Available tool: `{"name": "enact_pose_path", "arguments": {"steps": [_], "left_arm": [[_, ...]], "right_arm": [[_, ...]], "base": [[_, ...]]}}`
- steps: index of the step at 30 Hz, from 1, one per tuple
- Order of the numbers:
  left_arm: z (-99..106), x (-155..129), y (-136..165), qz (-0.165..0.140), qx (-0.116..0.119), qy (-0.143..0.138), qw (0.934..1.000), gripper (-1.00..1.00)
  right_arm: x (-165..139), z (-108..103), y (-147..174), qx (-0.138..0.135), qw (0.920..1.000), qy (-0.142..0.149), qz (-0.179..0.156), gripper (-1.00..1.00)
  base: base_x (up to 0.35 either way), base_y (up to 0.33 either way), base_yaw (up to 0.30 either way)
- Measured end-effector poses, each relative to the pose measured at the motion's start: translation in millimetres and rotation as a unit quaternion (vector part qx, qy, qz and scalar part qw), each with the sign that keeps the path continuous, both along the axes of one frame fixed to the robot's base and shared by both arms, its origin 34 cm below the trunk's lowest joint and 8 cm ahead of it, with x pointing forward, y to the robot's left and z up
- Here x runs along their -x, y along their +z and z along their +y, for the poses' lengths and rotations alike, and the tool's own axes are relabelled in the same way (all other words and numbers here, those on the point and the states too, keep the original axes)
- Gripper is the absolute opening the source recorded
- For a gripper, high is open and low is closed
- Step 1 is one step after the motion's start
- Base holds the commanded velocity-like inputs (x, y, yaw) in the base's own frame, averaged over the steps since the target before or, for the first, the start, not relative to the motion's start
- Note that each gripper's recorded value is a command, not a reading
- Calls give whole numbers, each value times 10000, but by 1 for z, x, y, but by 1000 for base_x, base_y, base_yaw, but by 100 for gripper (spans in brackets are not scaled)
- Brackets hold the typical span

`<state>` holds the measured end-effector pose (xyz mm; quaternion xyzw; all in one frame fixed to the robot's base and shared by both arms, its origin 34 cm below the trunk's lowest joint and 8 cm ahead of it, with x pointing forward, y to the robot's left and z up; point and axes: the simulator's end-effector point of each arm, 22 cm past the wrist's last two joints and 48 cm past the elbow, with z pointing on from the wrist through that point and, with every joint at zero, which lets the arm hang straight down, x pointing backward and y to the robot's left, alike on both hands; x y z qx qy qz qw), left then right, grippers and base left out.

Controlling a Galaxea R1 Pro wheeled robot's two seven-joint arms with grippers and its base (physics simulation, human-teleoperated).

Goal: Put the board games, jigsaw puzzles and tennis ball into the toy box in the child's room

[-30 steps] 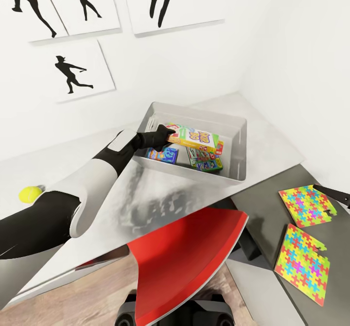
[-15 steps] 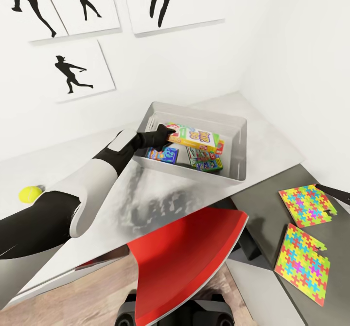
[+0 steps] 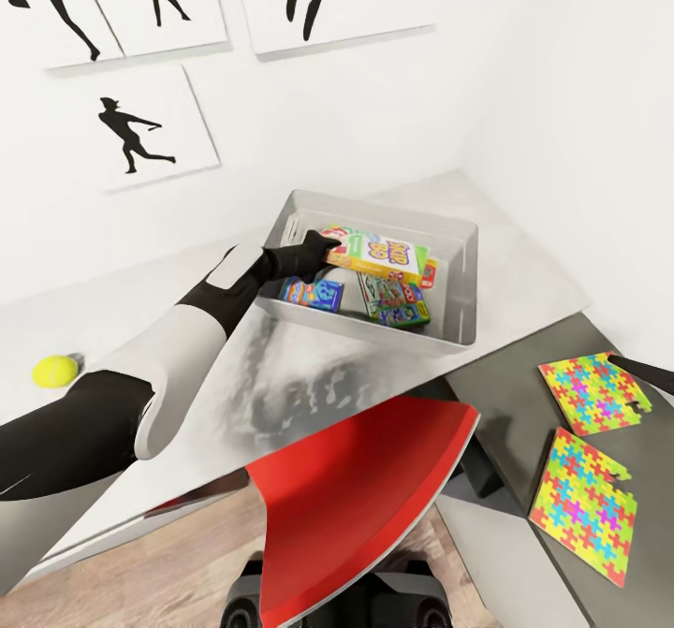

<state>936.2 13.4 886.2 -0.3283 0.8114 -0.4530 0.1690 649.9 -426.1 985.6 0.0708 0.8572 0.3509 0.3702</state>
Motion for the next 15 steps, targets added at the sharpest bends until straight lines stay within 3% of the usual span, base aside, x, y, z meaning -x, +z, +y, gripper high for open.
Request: {"name": "enact_pose_path", "arguments": {"steps": [15], "left_arm": [[-1,1,-11,56,19,-2,10000,-100]], "right_arm": [[1,0,-9,-3,10000,5,86,100]], "base": [[0,0,0]]}}
